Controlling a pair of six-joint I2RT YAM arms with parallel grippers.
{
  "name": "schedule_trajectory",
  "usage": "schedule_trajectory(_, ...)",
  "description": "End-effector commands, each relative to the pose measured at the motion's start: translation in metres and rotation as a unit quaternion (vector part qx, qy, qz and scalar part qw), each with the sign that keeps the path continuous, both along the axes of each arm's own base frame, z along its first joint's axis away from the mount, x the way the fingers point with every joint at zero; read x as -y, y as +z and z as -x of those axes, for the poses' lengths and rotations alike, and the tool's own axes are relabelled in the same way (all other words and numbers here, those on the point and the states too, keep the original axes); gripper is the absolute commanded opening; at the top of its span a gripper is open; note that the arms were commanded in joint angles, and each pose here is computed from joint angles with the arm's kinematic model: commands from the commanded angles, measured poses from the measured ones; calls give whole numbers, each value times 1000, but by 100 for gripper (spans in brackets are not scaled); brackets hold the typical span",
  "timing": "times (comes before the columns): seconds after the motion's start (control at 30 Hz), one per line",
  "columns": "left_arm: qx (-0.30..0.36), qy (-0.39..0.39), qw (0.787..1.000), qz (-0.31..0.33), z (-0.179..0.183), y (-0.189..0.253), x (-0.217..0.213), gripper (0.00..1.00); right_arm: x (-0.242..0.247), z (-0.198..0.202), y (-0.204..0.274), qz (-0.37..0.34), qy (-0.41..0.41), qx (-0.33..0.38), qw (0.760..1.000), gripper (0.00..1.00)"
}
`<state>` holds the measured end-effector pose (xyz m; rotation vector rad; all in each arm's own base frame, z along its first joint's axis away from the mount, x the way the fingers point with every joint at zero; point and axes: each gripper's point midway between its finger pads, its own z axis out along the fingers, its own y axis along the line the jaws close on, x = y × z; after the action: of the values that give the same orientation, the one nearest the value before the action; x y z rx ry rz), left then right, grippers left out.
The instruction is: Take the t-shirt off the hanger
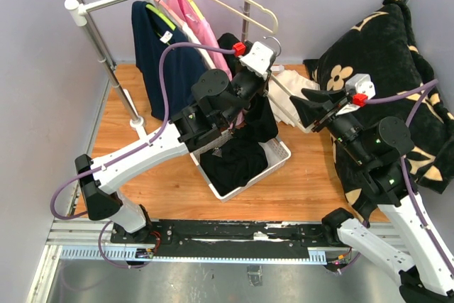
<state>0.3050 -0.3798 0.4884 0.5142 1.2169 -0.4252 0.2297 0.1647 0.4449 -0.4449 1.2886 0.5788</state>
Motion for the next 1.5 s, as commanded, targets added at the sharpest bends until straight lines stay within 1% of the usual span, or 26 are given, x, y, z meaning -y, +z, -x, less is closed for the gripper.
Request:
schedule_trajectory(0.0, 27, -5, 999, 35, 9, 33, -4, 0, 0, 5, 15, -9, 4, 15, 1000, 33)
schedule_trajectory(0.07, 27, -7, 999, 35, 10, 33, -3, 1, -1, 4, 14, -8, 3, 12, 1000, 30)
schedule_trajectory(0.27, 32, -12, 999, 34, 14, 37, 1, 1, -4, 1, 9, -3, 6, 4, 1000, 26)
schedule_trajectory(0.57, 40, -11, 999, 29, 15, 41, 5, 1, -6, 1, 6, 5, 12, -2, 1000, 9)
schedule_trajectory(0.73, 45, -10, 998, 30, 16, 46, 4, 1, -9, 6, 5, 13, 26, 7, 1000, 2)
schedule_trajectory(0.87, 49, -12, 998, 31, 16, 50, 4, 1, -11, 11, 6, 16, 38, 15, 999, 1)
schedule_trajectory(1.07, 45, -14, 999, 25, 15, 48, 6, 2, -3, 9, 8, 8, 15, 16, 1000, 1)
schedule_trajectory(1.13, 43, -15, 999, 21, 15, 45, 7, 10, 0, 8, 9, 5, 6, 17, 1000, 1)
schedule_trajectory(1.2, 41, -16, 999, 15, 15, 44, 8, 21, 3, 8, 10, 2, 0, 19, 1000, 1)
schedule_trajectory(1.27, 38, -19, 999, 12, 17, 41, 7, 34, 5, 8, 11, -1, -6, 22, 1000, 1)
schedule_trajectory(1.37, 37, -17, 999, 16, 19, 38, 1, 49, 10, 7, 12, -4, -18, 26, 1000, 1)
schedule_trajectory(1.4, 37, -17, 999, 19, 21, 38, -2, 53, 12, 7, 12, -4, -23, 26, 999, 1)
schedule_trajectory(1.47, 36, -21, 999, 20, 25, 34, -8, 57, 15, 5, 10, -3, -32, 25, 999, 1)
